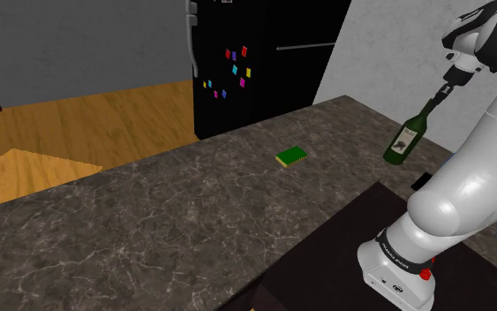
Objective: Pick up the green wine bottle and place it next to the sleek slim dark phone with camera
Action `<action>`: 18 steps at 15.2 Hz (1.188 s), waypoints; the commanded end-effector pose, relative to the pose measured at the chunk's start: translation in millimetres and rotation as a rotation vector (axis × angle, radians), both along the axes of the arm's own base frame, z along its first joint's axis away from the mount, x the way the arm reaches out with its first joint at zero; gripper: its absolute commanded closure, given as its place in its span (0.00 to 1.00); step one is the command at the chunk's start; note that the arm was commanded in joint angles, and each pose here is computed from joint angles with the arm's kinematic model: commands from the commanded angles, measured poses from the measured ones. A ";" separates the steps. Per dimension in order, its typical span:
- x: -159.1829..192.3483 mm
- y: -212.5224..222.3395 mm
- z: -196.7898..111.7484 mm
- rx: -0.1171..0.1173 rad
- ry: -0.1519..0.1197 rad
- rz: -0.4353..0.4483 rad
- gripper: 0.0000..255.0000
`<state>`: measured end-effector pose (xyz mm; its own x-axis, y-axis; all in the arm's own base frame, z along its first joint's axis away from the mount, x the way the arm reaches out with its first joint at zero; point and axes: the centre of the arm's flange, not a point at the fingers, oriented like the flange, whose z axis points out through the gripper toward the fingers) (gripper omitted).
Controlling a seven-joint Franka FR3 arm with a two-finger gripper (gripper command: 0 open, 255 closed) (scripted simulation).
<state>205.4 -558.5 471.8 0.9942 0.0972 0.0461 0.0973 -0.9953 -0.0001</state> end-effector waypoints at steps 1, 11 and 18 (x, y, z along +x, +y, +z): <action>0.0 0.0 0.2 0.000 0.000 0.000 0.00; -2.3 -0.2 50.1 0.000 0.000 0.000 0.00; -2.3 -0.2 50.1 0.000 0.000 0.000 0.00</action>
<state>203.1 -558.8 521.9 0.9942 0.0972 0.0464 0.0973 -0.9953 0.0004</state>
